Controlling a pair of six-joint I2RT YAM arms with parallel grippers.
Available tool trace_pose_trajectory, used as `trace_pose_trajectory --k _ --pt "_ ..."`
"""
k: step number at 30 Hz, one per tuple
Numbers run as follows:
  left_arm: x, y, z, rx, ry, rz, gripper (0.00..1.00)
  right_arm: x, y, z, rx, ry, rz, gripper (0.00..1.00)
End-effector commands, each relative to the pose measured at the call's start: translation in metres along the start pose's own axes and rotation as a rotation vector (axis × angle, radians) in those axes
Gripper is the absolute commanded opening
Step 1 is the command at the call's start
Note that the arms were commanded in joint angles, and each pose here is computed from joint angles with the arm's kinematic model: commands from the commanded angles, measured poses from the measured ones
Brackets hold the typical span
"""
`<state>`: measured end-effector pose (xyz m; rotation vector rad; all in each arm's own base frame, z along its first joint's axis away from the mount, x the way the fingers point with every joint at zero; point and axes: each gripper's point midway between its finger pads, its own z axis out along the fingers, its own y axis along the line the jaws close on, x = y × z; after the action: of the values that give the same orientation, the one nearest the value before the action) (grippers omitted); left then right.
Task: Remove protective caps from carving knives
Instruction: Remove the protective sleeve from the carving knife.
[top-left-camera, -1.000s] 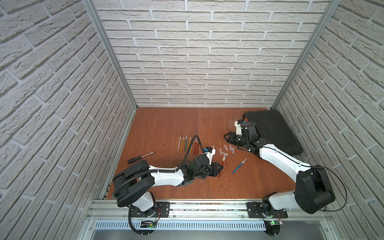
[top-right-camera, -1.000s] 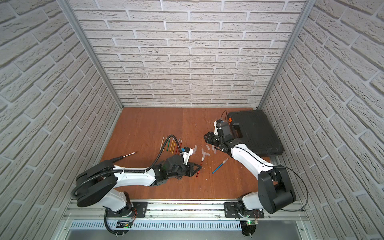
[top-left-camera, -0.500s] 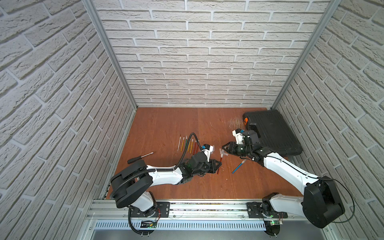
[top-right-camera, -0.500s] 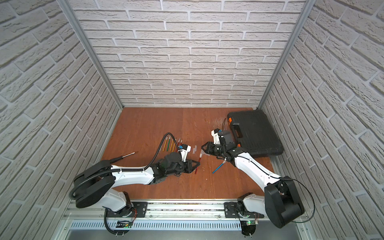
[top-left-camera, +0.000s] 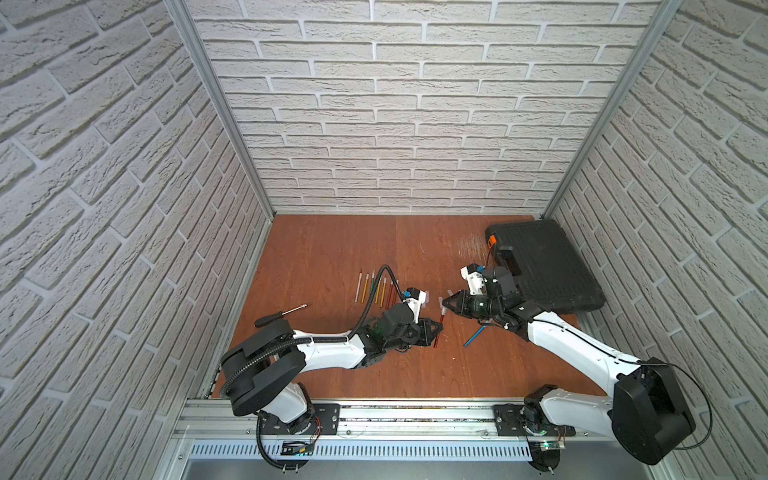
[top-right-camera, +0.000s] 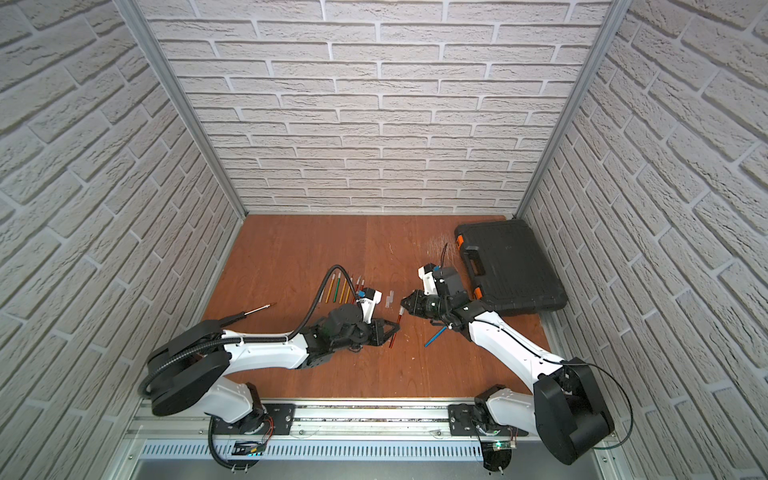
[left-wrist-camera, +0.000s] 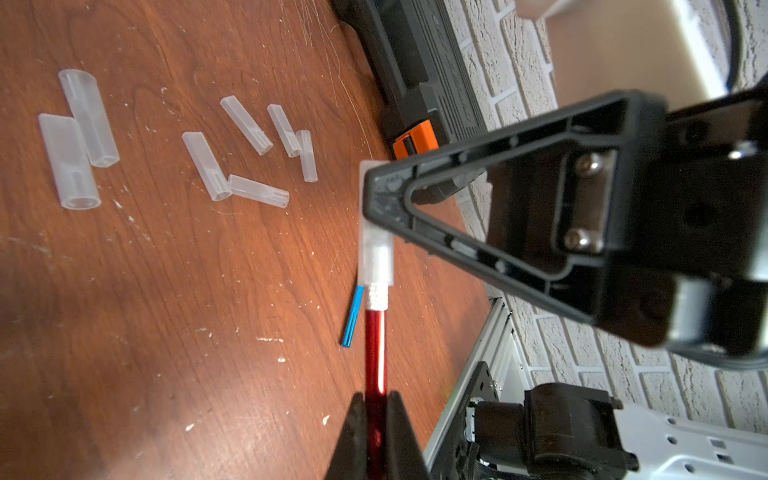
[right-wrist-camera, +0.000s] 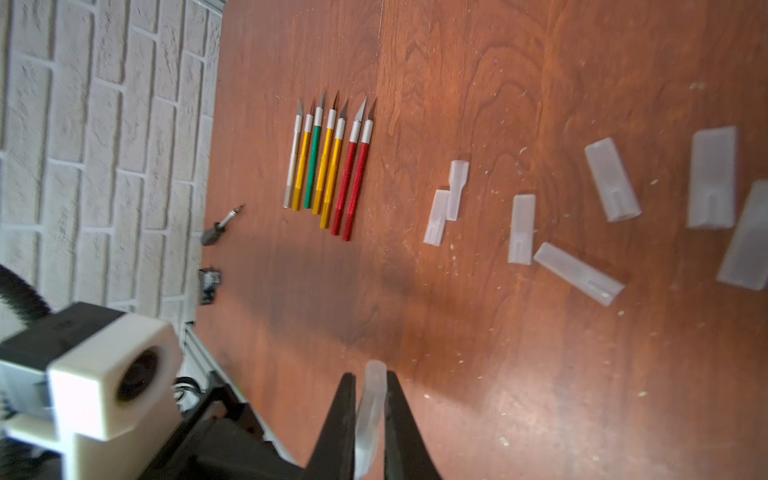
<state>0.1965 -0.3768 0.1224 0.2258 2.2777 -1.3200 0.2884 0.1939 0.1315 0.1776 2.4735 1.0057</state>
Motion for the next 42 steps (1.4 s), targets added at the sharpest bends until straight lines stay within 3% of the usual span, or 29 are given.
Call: trace_pose_trajectory --k 1,3,42 --pt "-0.014 -0.016 -0.004 0.064 -0.052 0.021 0.0 -0.006 0.003 -0.001 0.002 -0.035 -0.025 0.07" --pt "-0.014 -0.016 -0.004 0.064 -0.052 0.021 0.0 -0.005 0.002 -0.001 0.004 -0.035 -0.025 0.03" --pt "0.015 -0.029 0.007 0.106 0.047 0.06 0.0 -0.085 0.001 -0.016 0.09 -0.301 0.038 0.03"
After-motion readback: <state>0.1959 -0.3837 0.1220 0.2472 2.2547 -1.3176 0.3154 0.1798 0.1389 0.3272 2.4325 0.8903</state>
